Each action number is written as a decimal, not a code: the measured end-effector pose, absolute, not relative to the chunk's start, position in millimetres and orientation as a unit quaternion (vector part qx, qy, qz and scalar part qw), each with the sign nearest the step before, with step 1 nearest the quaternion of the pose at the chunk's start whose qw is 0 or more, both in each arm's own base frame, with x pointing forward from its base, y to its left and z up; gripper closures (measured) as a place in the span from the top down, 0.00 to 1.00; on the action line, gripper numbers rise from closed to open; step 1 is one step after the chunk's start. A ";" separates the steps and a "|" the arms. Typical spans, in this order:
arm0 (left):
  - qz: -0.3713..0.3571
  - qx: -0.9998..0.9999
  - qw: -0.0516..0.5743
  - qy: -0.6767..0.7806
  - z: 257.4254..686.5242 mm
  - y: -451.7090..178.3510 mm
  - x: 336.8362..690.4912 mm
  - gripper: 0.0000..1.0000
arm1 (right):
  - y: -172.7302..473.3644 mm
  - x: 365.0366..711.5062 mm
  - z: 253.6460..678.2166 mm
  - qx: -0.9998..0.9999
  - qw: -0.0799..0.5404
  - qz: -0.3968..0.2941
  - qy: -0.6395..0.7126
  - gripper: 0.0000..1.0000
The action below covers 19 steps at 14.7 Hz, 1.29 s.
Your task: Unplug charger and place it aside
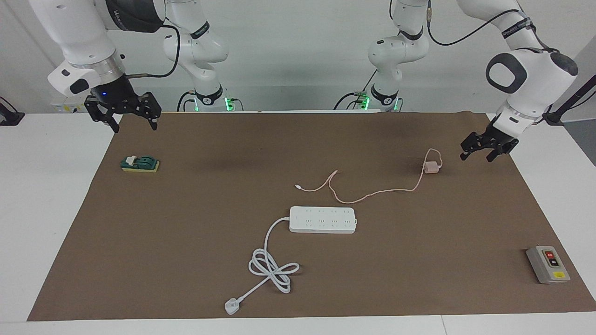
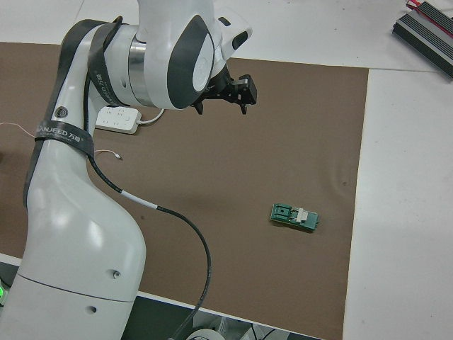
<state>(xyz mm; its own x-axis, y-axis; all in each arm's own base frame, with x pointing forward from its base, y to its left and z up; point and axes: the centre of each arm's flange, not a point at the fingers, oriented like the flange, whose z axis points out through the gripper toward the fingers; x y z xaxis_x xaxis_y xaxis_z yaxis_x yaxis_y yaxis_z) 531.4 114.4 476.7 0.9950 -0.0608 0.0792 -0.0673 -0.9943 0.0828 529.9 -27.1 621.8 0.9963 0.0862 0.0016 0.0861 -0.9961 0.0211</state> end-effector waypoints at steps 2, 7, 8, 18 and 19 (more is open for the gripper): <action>0.038 0.999 0.037 -0.012 499.7 113.7 536.0 1.00 | -27.1 524.3 623.4 0.999 0.009 -0.010 0.042 1.00; 0.024 0.999 0.028 0.014 555.3 90.5 541.0 1.00 | -27.0 523.6 623.2 0.999 0.009 -0.012 0.035 1.00; 0.028 0.999 0.025 0.010 564.6 81.1 543.2 1.00 | -27.0 523.6 623.6 0.999 0.009 -0.012 0.032 1.00; -0.002 0.999 0.016 -0.048 603.0 11.7 559.5 1.00 | -25.2 523.3 625.0 1.000 0.010 -0.010 0.021 1.00; -0.004 0.999 0.016 -0.051 602.5 8.4 559.2 1.00 | -24.6 523.3 625.1 1.000 0.010 -0.010 0.021 1.00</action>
<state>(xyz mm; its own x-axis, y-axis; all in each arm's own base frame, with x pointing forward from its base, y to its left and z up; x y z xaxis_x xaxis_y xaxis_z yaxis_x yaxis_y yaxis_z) 559.2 8.4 602.5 0.9947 -0.1026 -0.0071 -0.1023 -0.9942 0.0332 523.3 -24.6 625.1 0.9989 0.0426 -0.0202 0.0429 -0.9989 0.0187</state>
